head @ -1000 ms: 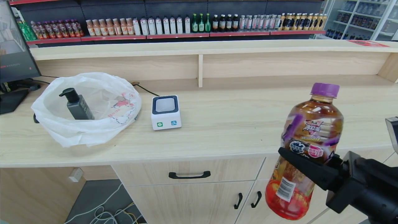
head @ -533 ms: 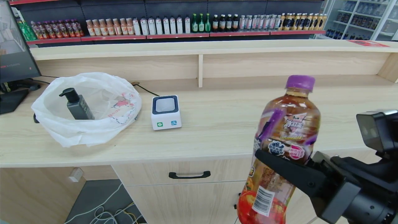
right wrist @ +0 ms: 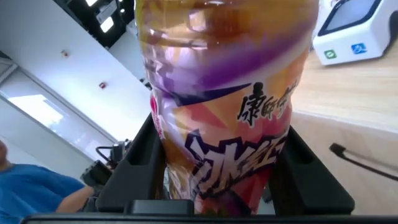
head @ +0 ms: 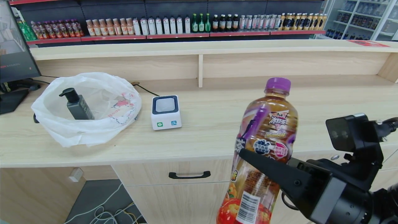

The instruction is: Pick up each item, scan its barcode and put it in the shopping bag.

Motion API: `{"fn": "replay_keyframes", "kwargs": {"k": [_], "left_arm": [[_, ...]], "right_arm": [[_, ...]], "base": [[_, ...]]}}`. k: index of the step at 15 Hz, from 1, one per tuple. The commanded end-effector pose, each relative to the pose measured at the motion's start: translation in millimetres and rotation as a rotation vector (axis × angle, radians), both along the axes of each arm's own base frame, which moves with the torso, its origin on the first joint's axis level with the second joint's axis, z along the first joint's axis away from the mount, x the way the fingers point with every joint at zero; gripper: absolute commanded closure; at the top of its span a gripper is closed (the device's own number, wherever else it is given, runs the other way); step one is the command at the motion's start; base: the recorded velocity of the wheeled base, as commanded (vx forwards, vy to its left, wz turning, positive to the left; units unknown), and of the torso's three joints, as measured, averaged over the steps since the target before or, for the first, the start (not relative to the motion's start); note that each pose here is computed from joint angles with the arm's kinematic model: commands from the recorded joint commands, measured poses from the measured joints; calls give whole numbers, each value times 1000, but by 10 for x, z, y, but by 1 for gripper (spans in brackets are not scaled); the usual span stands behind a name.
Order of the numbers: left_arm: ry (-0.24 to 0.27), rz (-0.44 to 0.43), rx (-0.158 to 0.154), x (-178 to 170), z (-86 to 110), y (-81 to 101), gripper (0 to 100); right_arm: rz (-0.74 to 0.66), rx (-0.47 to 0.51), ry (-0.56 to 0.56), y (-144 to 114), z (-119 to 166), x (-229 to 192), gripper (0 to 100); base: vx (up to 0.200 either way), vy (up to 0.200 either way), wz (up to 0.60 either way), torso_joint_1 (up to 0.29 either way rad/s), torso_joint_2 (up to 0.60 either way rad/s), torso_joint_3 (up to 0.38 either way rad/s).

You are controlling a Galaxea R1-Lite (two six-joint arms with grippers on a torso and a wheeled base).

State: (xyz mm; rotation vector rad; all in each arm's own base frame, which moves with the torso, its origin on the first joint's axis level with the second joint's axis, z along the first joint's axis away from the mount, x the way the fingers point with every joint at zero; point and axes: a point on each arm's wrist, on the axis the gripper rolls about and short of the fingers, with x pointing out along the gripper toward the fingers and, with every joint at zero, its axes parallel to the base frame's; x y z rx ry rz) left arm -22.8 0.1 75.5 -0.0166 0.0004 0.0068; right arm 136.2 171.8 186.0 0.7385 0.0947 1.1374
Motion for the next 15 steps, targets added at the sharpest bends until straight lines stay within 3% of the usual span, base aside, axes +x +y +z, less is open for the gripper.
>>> {"fn": "replay_keyframes", "kwargs": {"k": [1,6,15], "left_arm": [[0,1,0,0,0,0,0],[0,1,0,0,0,0,0],[0,1,0,0,0,0,0]], "right_arm": [[40,14,30,109,-4,6,100],[75,66,94,139,37,8,100],[99,91,97,160,89,-25,100]], "base": [[0,0,0,0,0,0],[0,0,0,0,0,0],[0,0,0,0,0,0]]}}
